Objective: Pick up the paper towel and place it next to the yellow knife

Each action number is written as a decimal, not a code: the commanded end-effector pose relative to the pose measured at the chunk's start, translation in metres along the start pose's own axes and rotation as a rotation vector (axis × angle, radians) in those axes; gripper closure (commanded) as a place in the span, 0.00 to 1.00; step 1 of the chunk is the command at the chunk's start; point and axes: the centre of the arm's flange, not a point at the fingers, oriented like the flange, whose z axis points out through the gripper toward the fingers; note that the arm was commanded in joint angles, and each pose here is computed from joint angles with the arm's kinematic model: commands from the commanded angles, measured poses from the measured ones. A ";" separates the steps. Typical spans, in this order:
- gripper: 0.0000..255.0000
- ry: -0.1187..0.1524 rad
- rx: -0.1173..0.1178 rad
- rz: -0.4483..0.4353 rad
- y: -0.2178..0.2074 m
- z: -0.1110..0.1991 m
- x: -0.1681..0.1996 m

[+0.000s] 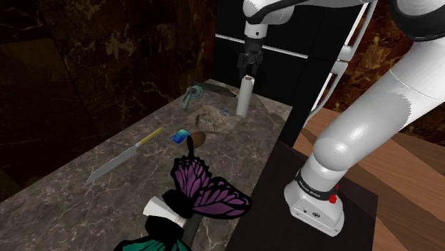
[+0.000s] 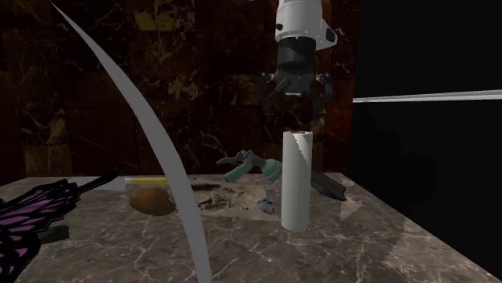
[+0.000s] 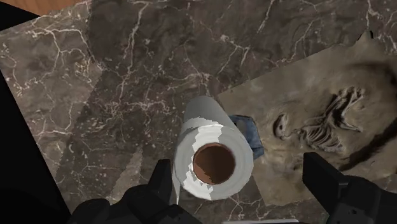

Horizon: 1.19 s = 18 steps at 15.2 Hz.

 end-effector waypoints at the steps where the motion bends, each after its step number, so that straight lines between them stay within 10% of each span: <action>1: 0.00 0.014 0.015 0.020 0.018 0.006 0.020; 17: 0.00 0.014 0.016 0.021 0.019 0.046 0.021; 18: 1.00 0.014 0.016 0.021 0.019 0.046 0.021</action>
